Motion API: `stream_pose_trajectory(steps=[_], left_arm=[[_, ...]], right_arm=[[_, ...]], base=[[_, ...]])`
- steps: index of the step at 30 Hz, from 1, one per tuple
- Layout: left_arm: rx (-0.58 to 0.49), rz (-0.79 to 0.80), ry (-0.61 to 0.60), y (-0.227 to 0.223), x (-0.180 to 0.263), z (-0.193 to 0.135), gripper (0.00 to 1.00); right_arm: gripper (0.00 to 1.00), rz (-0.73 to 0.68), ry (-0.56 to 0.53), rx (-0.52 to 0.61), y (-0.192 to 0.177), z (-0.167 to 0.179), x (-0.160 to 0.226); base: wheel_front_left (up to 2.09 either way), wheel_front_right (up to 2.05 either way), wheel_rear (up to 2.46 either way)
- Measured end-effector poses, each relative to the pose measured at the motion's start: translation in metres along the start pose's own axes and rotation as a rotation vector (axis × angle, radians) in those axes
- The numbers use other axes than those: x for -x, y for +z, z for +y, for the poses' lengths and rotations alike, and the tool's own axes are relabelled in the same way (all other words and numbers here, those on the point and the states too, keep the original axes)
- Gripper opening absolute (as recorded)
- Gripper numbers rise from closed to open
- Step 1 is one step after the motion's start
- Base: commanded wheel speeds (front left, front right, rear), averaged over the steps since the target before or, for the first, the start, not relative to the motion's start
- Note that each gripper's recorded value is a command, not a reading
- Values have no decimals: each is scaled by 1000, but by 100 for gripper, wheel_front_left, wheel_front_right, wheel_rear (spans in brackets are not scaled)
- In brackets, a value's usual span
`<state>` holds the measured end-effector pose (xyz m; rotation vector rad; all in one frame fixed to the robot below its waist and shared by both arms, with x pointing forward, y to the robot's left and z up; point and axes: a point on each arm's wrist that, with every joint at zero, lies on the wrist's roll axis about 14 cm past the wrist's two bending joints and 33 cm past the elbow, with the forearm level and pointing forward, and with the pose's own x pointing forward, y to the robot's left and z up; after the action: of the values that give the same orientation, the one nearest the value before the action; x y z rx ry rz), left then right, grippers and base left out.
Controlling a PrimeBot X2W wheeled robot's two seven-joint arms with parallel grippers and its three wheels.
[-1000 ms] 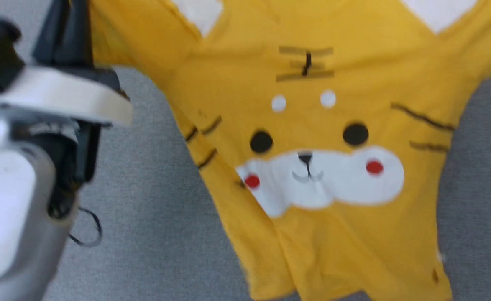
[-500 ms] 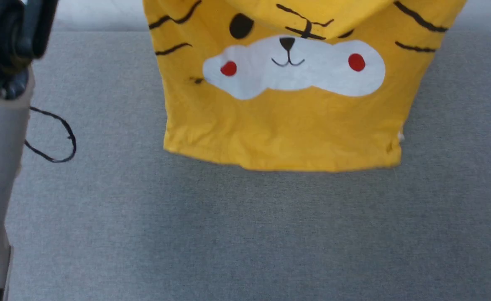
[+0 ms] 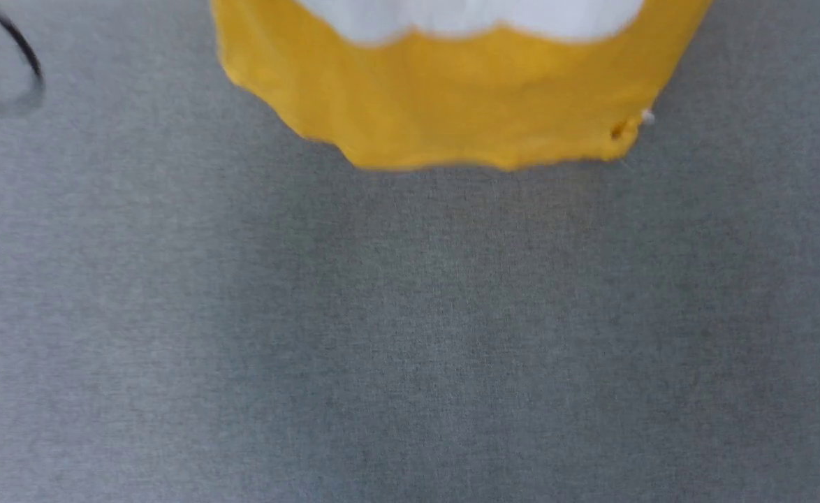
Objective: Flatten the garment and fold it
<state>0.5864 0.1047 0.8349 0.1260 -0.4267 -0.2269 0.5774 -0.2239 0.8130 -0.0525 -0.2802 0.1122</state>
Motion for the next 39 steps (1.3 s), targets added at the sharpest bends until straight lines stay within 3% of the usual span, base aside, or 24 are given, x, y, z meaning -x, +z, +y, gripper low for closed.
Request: stream_pose_trajectory(steps=[7, 13, 22, 31, 39], left_arm=[[37, -306, 95, 35, -50, 20, 0], [90, -320, 121, -25, -81, 22, 0], [134, -364, 134, -105, -94, 30, 0], [225, -235, 49, -218, -70, 14, 0], [282, -240, 11, -212, -21, 12, 0]], right_arm=[[0, -130, -54, 48, 7, -12, -53], [0, -110, -79, 82, -40, -21, -91], [0, -45, -54, 146, -126, -22, -124], [0, 65, 30, 116, -226, -11, -121], [0, 31, 147, 12, -222, 12, -82]], base=[[0, 0, 0], [0, 0, 0], [0, 0, 0], [0, 0, 0], [0, 0, 0]])
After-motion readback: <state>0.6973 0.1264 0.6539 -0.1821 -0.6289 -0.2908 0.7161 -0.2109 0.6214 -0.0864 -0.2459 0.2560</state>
